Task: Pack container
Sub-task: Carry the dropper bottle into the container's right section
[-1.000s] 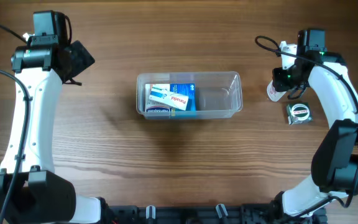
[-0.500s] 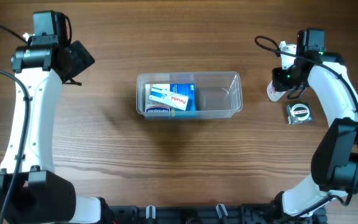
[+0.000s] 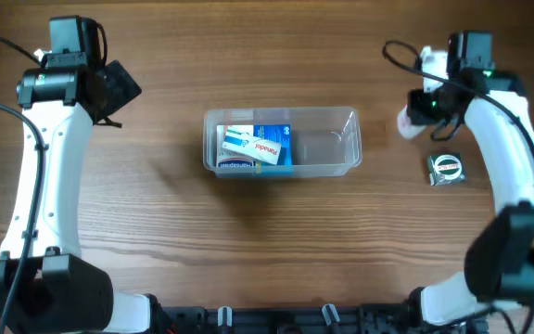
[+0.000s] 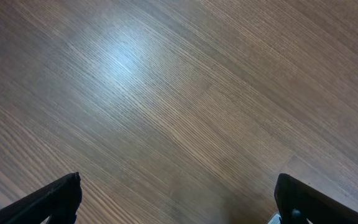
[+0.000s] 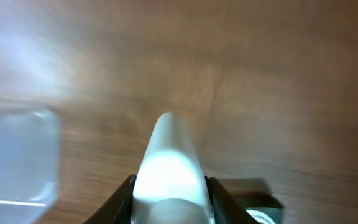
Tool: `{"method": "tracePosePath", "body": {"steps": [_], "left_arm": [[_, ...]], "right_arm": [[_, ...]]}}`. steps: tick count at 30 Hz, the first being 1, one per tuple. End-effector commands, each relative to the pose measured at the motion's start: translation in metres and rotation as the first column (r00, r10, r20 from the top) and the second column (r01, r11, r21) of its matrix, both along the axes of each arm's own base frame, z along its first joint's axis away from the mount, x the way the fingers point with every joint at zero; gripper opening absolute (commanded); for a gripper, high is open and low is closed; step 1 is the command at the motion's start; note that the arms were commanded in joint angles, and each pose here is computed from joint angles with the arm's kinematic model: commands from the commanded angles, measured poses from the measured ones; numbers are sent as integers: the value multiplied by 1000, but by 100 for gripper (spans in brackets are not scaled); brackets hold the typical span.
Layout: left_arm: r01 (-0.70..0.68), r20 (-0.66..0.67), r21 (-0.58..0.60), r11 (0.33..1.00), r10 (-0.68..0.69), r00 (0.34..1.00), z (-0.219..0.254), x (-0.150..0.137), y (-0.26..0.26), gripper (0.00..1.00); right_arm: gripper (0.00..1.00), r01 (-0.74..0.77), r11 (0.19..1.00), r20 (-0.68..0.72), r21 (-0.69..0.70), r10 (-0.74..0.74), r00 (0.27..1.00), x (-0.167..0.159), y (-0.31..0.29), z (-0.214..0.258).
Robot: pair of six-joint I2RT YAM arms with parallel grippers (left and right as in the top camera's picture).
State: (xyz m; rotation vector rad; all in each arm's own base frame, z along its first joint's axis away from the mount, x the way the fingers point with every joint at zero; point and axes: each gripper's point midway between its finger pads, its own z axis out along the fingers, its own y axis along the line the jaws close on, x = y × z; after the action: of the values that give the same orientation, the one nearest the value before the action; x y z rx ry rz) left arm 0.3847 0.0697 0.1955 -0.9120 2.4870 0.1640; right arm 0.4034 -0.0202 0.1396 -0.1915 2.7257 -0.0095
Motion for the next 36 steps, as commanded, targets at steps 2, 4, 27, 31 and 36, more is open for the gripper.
{"method": "tracePosePath", "body": {"steps": [2,4,27,31,36], "left_arm": [[-5,16,14,1000,4,1000,6,1,3,100],[-5,16,14,1000,4,1000,6,1,3,100],[-5,16,14,1000,4,1000,6,1,3,100],[-5,16,14,1000,4,1000,6,1,3,100],[-5,16,14,1000,4,1000,6,1,3,100]], "right_arm": [[15,4,997,202,82,-20,979,2,38,92],[15,-15,995,225,99,-7,974,-3,54,103],[15,-100,992,47,81,96,994,-28,204,31],[15,-73,994,4,77,73,997,-24,208,10],[15,-29,997,-37,70,31,999,-20,209,-11]]}}
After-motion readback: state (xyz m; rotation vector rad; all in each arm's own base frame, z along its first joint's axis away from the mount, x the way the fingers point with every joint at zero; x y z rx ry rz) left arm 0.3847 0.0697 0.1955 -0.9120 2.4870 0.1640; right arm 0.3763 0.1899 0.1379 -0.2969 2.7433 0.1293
